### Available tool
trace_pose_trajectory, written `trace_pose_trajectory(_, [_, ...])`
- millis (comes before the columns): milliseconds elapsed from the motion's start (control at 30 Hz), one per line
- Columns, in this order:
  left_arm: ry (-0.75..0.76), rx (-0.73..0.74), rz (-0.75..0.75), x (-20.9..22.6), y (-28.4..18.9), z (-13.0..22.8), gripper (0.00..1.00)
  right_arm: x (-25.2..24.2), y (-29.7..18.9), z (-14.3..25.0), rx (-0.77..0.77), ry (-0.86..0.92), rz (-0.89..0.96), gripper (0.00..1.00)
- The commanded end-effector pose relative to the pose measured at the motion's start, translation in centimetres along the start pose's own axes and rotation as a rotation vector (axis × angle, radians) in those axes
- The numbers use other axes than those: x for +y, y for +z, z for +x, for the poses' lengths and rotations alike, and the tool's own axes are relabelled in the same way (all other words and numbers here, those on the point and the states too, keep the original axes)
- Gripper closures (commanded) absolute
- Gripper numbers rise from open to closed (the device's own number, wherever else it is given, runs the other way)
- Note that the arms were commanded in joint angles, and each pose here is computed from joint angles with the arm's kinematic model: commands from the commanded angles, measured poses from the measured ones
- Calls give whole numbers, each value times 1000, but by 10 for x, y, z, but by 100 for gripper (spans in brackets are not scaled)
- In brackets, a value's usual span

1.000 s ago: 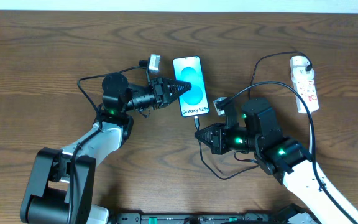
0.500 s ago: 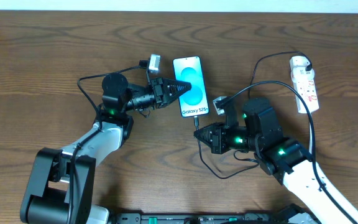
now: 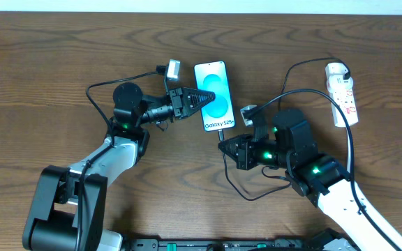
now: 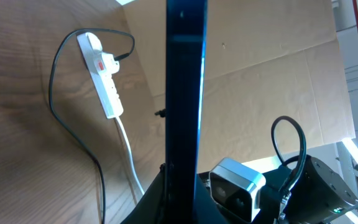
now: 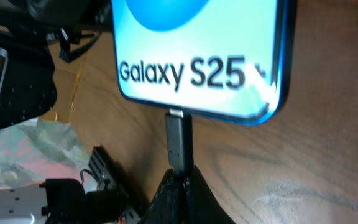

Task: Plug charger to phone and switch on socket
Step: 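Align the USB-C plug with the phone's bottom port, then push the USB-C plug up into the phone's port with the right gripper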

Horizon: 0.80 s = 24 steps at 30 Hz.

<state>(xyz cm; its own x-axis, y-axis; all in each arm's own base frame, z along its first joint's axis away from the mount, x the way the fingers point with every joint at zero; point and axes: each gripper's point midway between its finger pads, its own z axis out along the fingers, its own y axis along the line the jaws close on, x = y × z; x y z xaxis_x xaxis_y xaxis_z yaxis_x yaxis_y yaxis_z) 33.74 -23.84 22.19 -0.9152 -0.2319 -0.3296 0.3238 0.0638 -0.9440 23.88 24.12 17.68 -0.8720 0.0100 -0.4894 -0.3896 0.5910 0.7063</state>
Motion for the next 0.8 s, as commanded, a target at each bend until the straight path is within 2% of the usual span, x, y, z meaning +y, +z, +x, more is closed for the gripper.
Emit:
trace_pose_trajectory(0, [53, 87, 47, -16, 1, 11, 93, -4, -4, -19, -86, -39, 40, 99])
trace_pose_trajectory(267, [120, 114, 61, -18, 5, 18, 93, -3, -6, -31, -141, -64, 49, 99])
trace_pose_trajectory(767, [146, 153, 78, -21, 10, 28, 93, 11, -10, -55, -239, -194, 19, 99])
